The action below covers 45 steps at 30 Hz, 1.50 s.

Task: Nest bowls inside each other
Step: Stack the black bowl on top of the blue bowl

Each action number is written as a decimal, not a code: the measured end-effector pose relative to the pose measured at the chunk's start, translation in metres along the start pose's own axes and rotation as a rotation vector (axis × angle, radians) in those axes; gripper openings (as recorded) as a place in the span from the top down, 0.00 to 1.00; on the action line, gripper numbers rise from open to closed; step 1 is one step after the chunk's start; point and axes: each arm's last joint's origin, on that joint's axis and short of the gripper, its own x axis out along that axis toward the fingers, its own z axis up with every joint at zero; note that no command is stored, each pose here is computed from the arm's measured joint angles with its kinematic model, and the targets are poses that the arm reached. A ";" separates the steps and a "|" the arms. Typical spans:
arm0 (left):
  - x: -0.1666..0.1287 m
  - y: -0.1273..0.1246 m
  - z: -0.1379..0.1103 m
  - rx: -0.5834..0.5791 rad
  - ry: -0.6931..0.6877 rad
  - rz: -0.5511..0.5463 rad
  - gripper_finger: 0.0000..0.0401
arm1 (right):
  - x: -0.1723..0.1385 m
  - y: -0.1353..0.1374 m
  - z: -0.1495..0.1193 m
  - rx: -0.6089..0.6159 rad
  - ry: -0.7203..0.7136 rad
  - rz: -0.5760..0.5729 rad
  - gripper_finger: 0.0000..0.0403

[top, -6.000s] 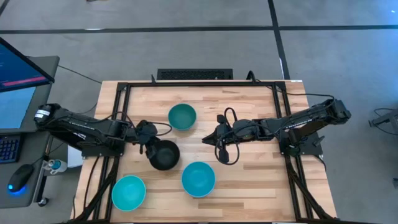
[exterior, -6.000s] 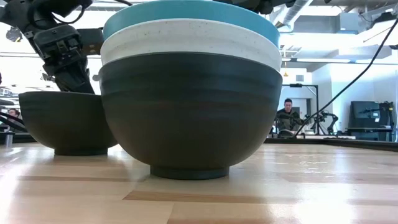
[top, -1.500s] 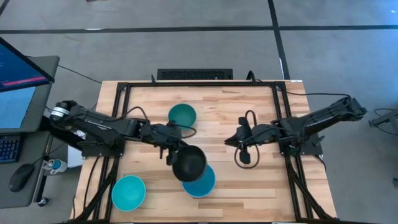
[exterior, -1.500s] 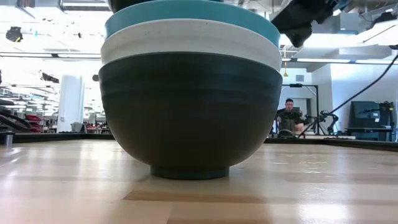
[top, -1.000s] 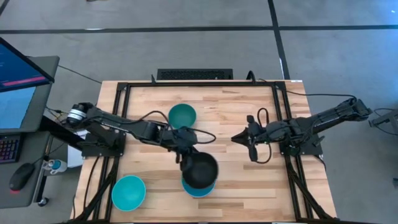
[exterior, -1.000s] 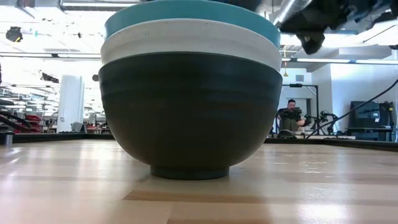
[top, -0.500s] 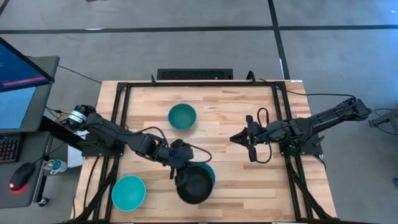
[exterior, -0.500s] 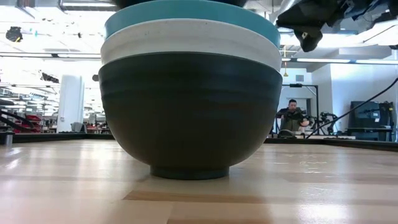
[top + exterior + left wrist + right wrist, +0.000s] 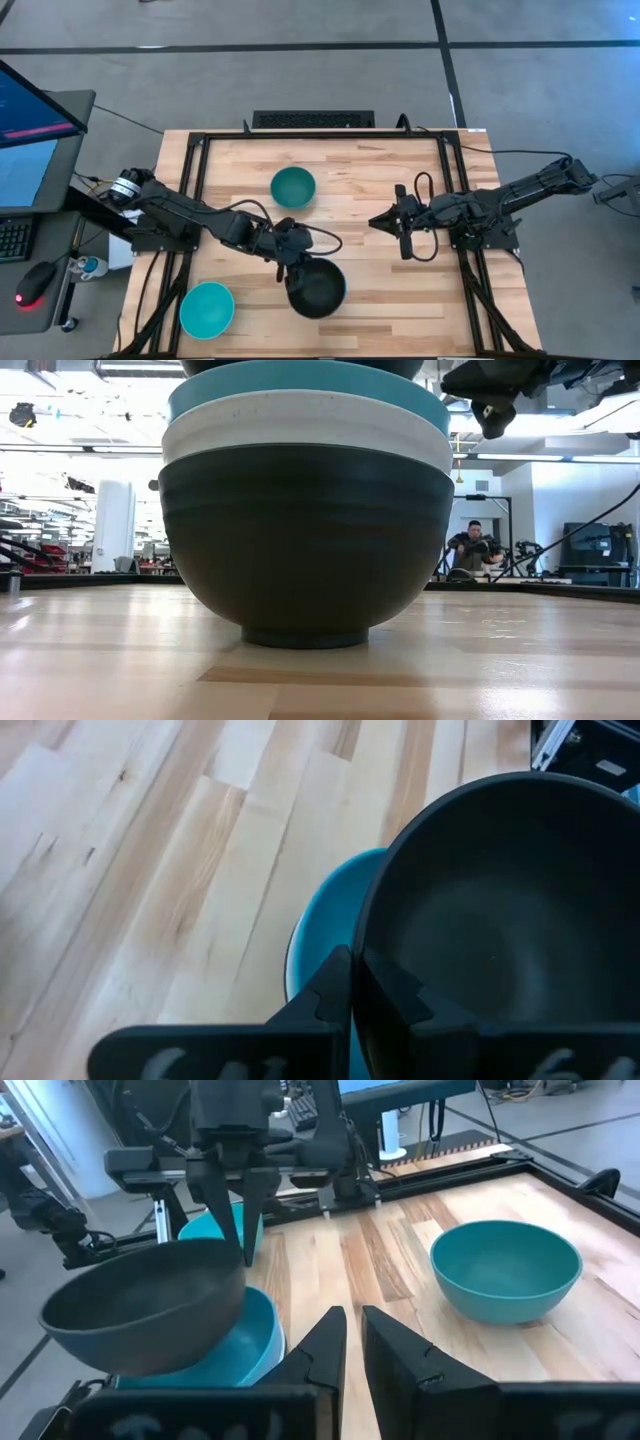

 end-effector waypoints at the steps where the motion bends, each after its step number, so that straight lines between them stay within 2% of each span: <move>1: 0.000 0.001 0.001 -0.003 -0.003 0.005 1.00 | 0.000 0.000 0.000 0.000 -0.002 0.001 0.85; 14: 0.002 0.010 0.006 -0.023 -0.008 0.029 1.00 | 0.000 0.000 0.000 -0.009 0.002 0.000 0.85; 24: 0.025 0.010 -0.003 -0.030 0.079 0.021 1.00 | 0.000 0.000 -0.001 -0.011 0.008 -0.001 0.85; 45: 0.033 0.013 -0.007 -0.023 0.109 0.061 1.00 | 0.000 0.000 0.000 -0.009 0.004 0.001 0.85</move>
